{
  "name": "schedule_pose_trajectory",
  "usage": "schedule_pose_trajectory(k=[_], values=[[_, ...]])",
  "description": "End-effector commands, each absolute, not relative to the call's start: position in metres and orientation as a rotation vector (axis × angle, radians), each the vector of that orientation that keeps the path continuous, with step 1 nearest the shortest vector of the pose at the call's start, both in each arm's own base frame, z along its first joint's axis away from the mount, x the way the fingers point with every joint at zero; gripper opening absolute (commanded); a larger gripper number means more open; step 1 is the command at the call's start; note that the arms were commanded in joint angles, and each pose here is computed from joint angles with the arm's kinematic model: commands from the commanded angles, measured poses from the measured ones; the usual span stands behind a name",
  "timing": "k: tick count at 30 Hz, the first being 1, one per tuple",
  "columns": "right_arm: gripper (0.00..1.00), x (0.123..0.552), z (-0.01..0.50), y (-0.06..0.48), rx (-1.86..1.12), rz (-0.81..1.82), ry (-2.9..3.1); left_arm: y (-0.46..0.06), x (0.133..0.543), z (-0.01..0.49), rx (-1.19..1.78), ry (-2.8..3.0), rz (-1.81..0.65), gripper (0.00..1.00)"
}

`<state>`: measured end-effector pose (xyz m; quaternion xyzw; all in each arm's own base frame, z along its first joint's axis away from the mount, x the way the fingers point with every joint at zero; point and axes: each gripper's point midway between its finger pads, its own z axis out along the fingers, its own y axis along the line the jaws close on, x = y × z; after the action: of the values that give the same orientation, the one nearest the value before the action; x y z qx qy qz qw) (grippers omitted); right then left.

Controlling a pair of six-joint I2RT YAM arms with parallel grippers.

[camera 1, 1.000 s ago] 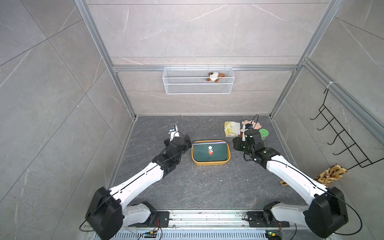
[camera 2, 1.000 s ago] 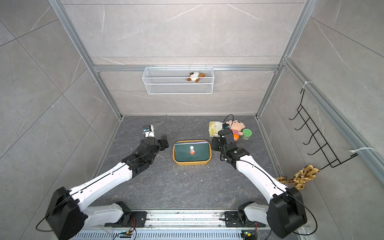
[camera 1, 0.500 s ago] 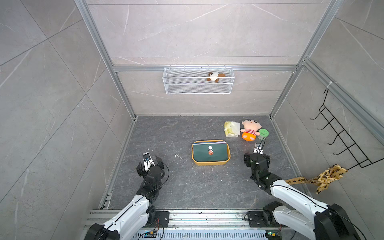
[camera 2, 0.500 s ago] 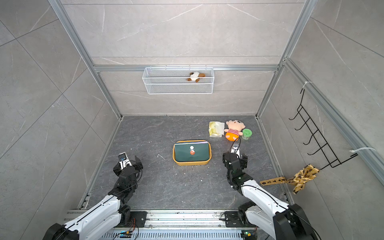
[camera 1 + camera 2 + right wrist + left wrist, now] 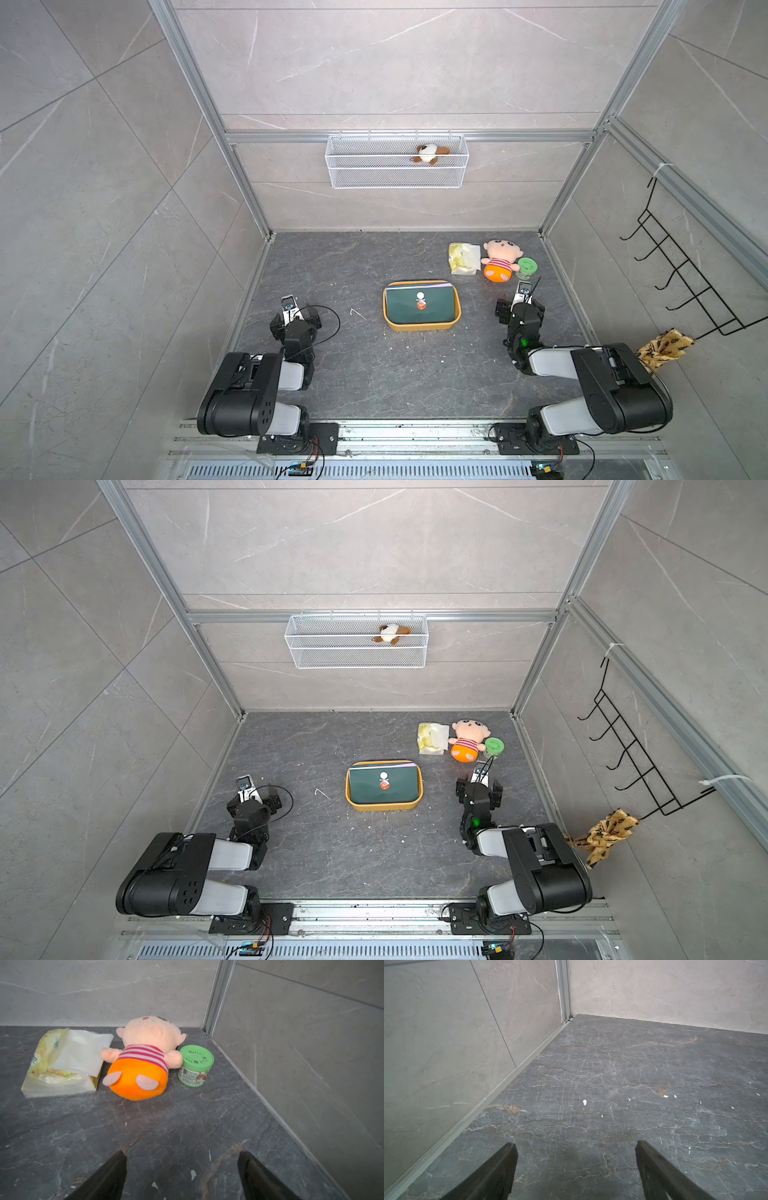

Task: Put the sealed envelopes into the storage box
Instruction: Reset both arms

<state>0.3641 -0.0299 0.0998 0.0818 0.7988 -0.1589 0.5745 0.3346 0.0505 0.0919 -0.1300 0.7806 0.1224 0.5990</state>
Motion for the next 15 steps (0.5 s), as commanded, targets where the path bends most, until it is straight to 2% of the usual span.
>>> schedule_pose_trajectory(k=[1, 2, 4, 8, 9, 10, 15], values=[[0.86, 0.377, 0.112, -0.016, 0.125, -0.251, 1.810, 0.038, 0.351, 0.124, -0.231, 1.677, 0.152, 0.94], [0.86, 0.378, 0.096, -0.016, 0.115, -0.211, 1.870, 0.041, 0.355, 0.120, -0.238, 1.687, 0.136, 0.94], [0.91, 0.386, 0.097, -0.021, 0.138, -0.212, 1.867, 0.047, 0.366, 0.111, -0.257, 1.751, 0.088, 0.94], [0.94, 0.385, 0.094, -0.024, 0.140, -0.181, 1.893, 0.054, 0.367, 0.110, -0.281, 1.755, 0.069, 0.95], [0.97, 0.387, 0.096, -0.024, 0.141, -0.176, 1.872, 0.055, 0.367, 0.111, -0.282, 1.749, 0.071, 0.99], [0.99, 0.387, 0.096, -0.024, 0.139, -0.179, 1.868, 0.055, 0.367, 0.109, -0.283, 1.759, 0.072, 0.98], [0.99, 0.386, 0.097, -0.025, 0.139, -0.183, 1.869, 0.052, 0.366, 0.111, -0.274, 1.752, 0.064, 0.98]])
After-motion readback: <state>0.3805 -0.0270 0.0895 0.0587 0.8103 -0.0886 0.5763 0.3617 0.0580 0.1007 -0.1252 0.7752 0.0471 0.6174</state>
